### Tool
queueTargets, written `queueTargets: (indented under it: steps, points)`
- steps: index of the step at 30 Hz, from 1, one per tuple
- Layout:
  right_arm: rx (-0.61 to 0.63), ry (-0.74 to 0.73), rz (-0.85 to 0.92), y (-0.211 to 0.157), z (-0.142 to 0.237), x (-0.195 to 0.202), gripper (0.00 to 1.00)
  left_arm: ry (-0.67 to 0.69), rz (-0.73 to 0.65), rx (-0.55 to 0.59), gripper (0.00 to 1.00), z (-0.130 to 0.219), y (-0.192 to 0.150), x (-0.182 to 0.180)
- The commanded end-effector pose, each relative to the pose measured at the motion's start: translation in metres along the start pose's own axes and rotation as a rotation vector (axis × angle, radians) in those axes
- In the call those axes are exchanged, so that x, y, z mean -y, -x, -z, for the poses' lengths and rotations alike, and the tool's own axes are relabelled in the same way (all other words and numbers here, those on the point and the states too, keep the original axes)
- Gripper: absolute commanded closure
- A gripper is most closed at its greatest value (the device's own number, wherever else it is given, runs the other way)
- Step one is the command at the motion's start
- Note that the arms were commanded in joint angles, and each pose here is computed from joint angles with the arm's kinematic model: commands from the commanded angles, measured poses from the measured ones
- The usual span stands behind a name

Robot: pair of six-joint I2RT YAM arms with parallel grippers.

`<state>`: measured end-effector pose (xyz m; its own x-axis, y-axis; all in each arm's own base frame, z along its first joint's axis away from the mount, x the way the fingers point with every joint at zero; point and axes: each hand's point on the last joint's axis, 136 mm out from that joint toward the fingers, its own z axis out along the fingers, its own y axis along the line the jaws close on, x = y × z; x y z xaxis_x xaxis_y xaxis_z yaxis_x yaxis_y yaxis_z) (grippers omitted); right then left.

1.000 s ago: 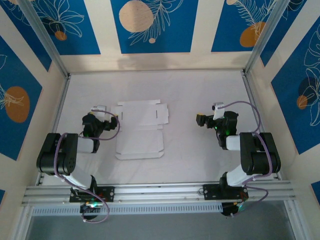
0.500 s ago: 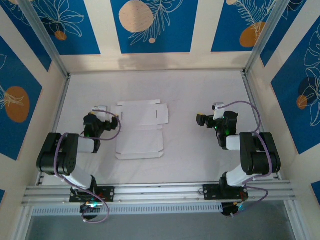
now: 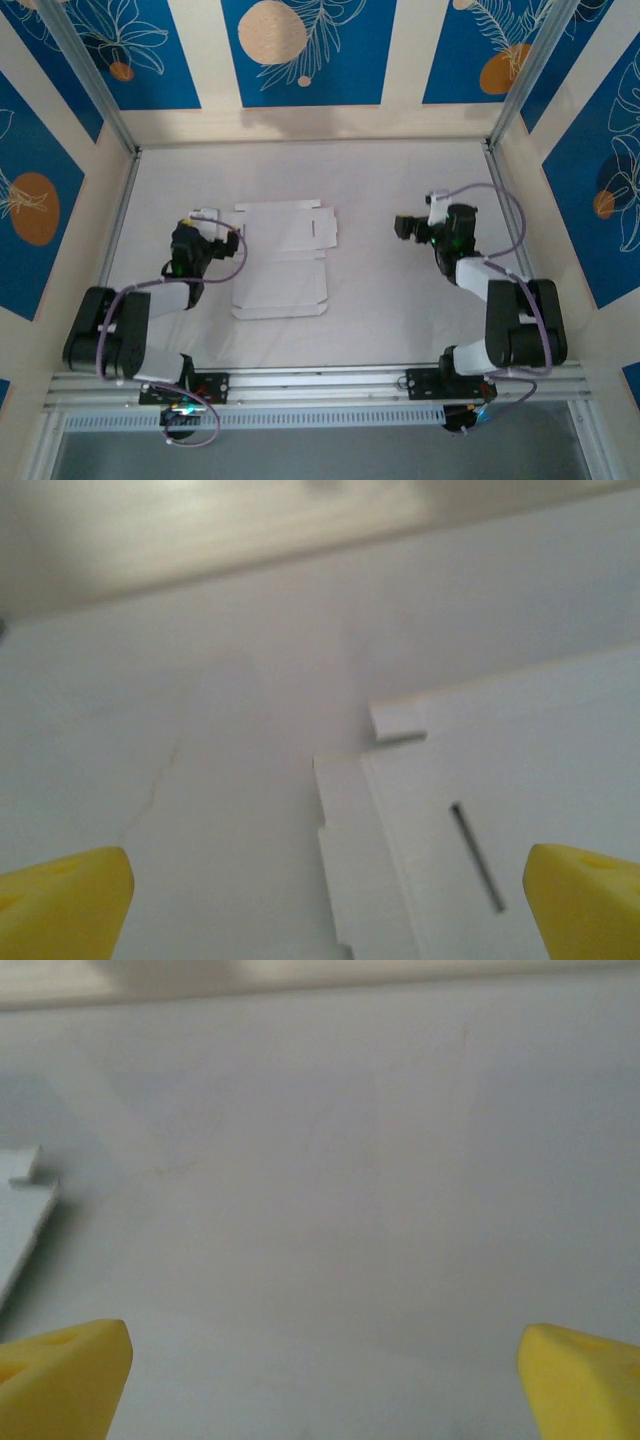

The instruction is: Fold the paper box

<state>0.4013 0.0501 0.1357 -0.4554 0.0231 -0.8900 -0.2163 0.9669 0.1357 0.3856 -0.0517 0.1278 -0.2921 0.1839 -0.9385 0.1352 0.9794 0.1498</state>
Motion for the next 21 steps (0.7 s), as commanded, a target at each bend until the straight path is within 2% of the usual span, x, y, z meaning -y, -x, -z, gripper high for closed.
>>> queueTargets:
  steps: [1, 4, 7, 10, 12, 13, 14, 16, 18, 19, 21]
  points:
    - [-0.001, 0.019, 0.113, 0.032, 0.027, -0.045, 0.01, 0.038, -0.089, 0.148, 0.0, 0.02, 0.063, 0.011]
    - [0.082, 0.131, 0.201, 0.068, 0.059, -0.109, 0.01, 0.011, -0.033, 0.196, 0.0, 0.048, 0.121, 0.034]
    - [0.097, 0.212, 0.261, 0.098, 0.101, -0.157, 0.01, -0.067, 0.095, 0.139, 0.0, 0.082, 0.159, 0.052]
    - [0.075, 0.197, 0.093, 0.132, 0.138, -0.167, 0.01, -0.045, 0.185, 0.017, 0.0, 0.117, 0.177, 0.044]
    - [-0.023, 0.152, -0.135, 0.138, 0.156, -0.156, 0.01, -0.031, 0.239, -0.095, 0.0, 0.136, 0.177, 0.034]
    - [-0.063, 0.115, -0.245, 0.139, 0.165, -0.147, 0.01, -0.035, 0.221, -0.143, 0.0, 0.146, 0.177, 0.032]
    - [-0.045, 0.125, -0.294, 0.147, 0.168, -0.144, 0.01, -0.017, 0.206, -0.174, 0.0, 0.152, 0.175, 0.027]
    - [0.02, 0.282, -0.299, 0.157, 0.167, -0.153, 0.01, 0.04, 0.258, -0.176, 0.0, 0.156, 0.167, 0.015]
    - [0.022, 0.404, -0.388, 0.159, 0.165, -0.151, 0.01, -0.017, 0.319, -0.168, 0.0, 0.159, 0.16, 0.021]
    - [-0.022, 0.452, -0.417, 0.156, 0.159, -0.153, 0.01, -0.07, 0.344, -0.18, 0.0, 0.158, 0.155, 0.03]
    - [-0.141, 0.384, -0.373, 0.138, 0.136, -0.15, 0.01, -0.127, 0.35, -0.251, 0.0, 0.149, 0.14, 0.046]
